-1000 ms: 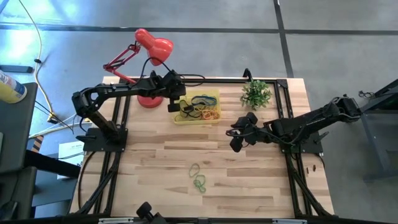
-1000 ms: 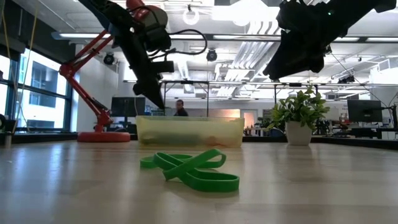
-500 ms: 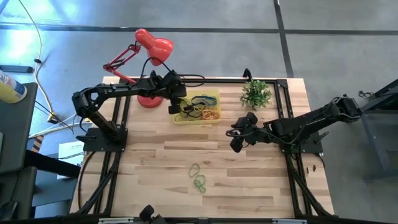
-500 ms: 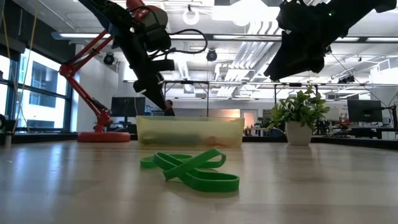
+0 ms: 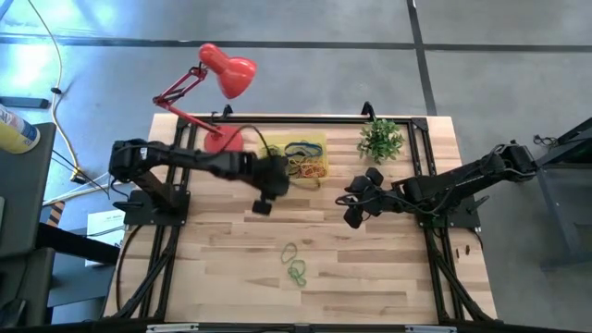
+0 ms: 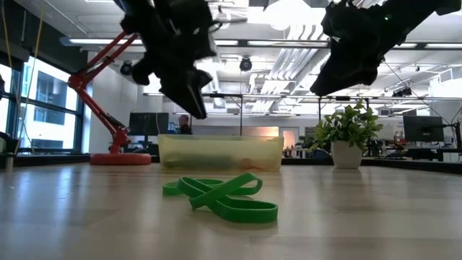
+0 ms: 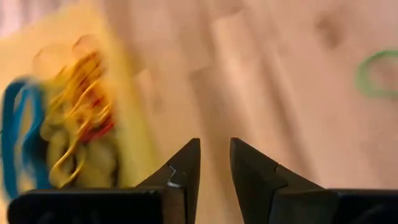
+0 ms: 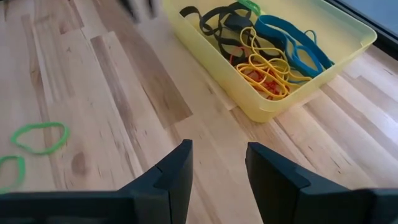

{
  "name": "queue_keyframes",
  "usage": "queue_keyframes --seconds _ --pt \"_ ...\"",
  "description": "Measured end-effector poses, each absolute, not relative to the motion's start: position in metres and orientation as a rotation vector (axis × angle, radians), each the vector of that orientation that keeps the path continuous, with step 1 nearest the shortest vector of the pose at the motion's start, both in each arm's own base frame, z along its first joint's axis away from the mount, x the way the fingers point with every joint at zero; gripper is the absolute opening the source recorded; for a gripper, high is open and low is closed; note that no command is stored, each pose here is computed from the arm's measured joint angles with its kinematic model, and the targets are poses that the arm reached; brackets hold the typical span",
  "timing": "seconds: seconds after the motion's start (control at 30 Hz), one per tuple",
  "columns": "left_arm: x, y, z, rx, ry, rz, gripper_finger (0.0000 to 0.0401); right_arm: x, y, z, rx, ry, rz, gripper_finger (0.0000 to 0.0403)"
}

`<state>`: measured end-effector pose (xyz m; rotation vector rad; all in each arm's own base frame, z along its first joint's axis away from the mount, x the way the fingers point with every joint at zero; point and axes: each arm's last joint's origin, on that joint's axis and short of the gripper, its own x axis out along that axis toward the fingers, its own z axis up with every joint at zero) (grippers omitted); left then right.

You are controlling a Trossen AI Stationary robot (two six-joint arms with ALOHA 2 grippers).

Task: Pick and place rubber bands into bin
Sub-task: Put the green rubber band into the yellow container

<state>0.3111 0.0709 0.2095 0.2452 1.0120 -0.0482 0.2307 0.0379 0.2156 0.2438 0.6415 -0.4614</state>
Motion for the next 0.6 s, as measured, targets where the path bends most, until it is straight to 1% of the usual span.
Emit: queue_keyframes --seconds 0.17,0.3,0.47,0.6 --pt "0.323 0.025 0.213 0.257 0.932 -0.145 0.0074 0.231 0.038 0.216 0.226 0.649 -0.446 0.0139" --pt "0.326 -0.014 0.212 0.288 0.911 -0.23 0.0074 0.231 0.038 0.216 0.217 0.651 -0.443 0.0139" --pt "0.329 -0.049 0.201 0.304 0.922 -0.255 0.0074 0.231 0.038 0.216 0.207 0.656 -0.433 0.0139" --pt "0.337 -0.065 0.184 0.257 0.925 -0.257 0.0081 0.231 0.038 0.216 0.186 0.653 -0.424 0.0139"
